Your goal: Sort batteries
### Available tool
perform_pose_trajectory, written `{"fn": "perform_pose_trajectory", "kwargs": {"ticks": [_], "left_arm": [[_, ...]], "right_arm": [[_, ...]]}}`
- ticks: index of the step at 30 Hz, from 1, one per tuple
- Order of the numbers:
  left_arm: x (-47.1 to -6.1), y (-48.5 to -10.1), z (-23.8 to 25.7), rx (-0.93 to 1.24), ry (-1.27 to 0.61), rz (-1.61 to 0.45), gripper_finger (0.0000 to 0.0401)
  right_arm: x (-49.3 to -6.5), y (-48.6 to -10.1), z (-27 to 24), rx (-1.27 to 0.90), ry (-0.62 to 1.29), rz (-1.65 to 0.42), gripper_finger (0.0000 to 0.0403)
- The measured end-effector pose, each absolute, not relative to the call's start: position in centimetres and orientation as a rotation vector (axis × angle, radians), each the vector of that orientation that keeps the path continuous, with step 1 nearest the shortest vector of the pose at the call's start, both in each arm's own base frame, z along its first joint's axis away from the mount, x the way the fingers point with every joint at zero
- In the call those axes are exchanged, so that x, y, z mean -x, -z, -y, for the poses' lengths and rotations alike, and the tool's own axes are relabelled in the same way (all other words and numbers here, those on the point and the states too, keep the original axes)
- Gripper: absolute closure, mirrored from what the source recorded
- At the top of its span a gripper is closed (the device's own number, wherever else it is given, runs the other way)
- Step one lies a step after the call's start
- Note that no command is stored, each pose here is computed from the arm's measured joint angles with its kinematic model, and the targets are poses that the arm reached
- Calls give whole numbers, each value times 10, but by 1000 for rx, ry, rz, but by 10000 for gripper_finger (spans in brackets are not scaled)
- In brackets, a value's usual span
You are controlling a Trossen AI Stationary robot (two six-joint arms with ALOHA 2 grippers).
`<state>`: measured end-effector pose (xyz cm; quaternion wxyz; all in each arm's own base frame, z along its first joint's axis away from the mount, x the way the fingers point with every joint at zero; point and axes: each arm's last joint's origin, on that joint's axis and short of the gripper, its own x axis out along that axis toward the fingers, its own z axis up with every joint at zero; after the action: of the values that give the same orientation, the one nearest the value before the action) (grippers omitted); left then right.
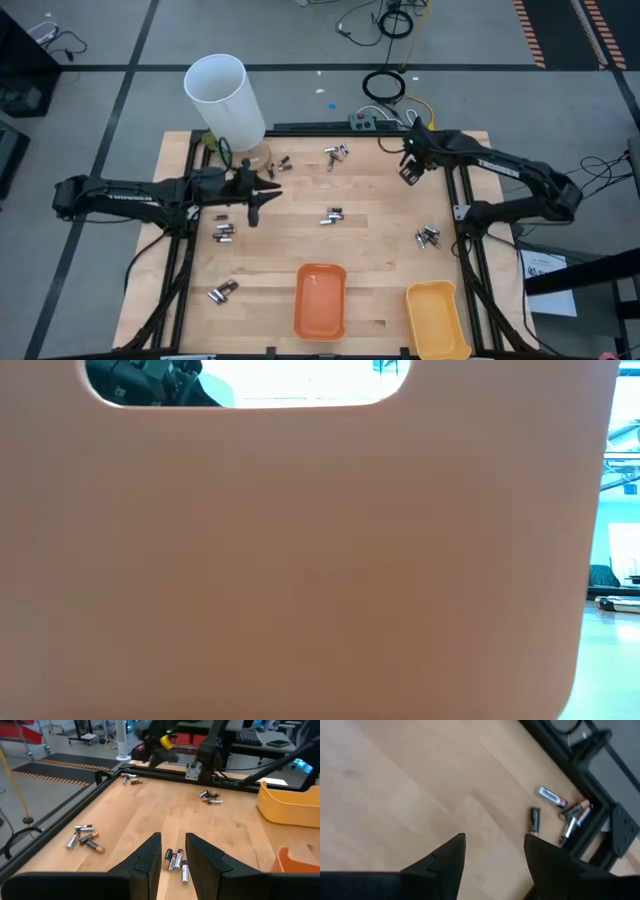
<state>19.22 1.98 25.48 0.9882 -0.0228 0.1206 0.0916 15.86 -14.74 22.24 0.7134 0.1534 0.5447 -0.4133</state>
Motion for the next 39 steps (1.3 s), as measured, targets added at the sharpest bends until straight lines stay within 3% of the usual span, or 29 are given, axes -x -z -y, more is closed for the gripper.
{"fn": "perform_pose_trajectory", "kwargs": {"ticks": [24, 39], "left_arm": [[-192, -255, -19, 44, -176, -238, 304], [-193, -256, -19, 37, -175, -236, 304]], "right_arm": [[-138, -187, 213, -588, 989, -1302, 206], [-137, -182, 222, -529, 880, -1435, 206]]}}
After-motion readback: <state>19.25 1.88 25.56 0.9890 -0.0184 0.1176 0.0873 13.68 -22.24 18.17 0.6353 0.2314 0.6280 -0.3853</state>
